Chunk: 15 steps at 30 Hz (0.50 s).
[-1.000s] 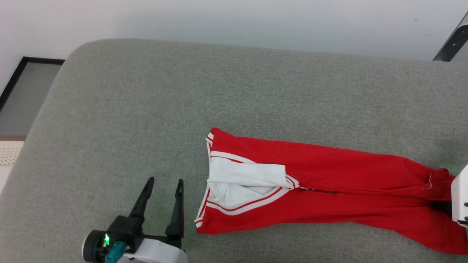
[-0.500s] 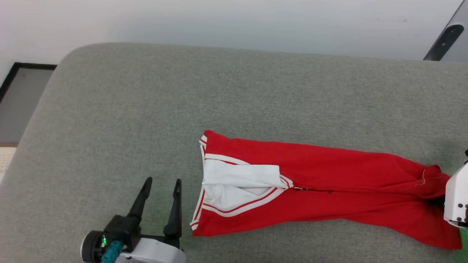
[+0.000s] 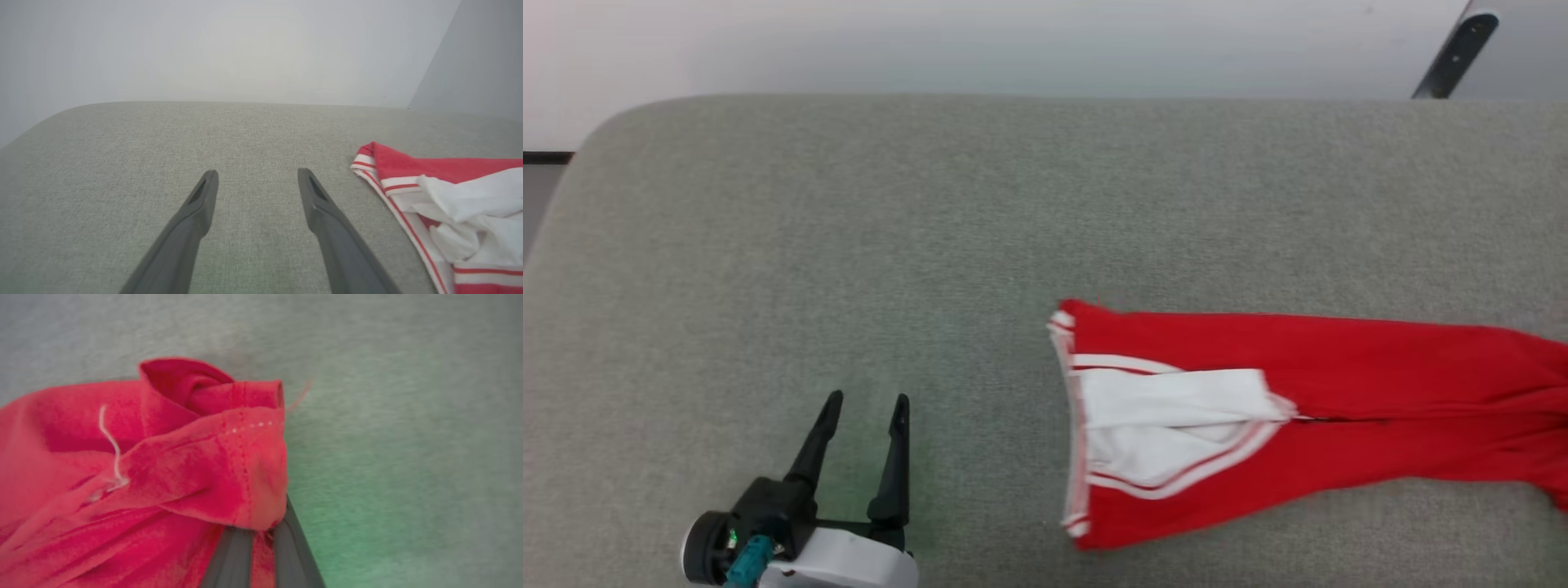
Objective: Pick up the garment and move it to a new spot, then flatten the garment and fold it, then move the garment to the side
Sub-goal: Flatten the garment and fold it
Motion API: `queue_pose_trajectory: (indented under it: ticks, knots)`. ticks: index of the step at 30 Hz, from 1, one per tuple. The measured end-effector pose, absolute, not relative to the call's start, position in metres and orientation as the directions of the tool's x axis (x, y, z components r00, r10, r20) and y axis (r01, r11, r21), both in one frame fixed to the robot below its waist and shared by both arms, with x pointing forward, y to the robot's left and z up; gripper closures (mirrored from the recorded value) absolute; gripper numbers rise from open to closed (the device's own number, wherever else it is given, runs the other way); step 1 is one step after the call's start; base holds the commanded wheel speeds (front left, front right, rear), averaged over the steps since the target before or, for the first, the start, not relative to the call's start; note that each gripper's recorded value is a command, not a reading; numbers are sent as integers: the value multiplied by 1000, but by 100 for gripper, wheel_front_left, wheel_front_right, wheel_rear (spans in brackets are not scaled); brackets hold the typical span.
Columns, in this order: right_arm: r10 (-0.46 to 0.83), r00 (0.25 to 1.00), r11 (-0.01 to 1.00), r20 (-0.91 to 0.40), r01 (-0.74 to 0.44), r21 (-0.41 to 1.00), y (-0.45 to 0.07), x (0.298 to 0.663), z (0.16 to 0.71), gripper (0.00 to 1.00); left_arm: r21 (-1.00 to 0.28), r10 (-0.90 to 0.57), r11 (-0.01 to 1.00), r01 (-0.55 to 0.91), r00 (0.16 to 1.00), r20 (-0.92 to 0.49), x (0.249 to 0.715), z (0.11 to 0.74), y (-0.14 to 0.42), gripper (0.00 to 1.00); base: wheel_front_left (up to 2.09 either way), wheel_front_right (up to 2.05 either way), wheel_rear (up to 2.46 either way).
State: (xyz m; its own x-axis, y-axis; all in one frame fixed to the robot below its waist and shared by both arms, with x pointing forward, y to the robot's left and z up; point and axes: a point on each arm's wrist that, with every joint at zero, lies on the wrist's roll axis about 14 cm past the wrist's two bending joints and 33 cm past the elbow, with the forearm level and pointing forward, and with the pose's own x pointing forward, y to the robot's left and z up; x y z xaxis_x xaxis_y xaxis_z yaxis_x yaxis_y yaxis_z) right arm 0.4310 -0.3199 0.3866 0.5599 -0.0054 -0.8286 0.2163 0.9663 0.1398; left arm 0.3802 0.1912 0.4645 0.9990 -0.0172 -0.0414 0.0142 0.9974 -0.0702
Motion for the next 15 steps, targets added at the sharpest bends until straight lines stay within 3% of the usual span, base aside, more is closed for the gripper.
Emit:
queue_pose_trajectory:
  ticks: [8, 15]
  knots:
    - [-207, 601, 922, -772, 383, 51, -400, 421, 408, 100, -71, -66, 996, 62, 996, -53, 394, 458, 178, 0, 0, 0, 0]
    - [-146, 644, 950, -751, 303, 74, -371, 428, 413, 100, -76, -82, 994, 78, 995, -53, 394, 458, 174, 0, 0, 0, 0]
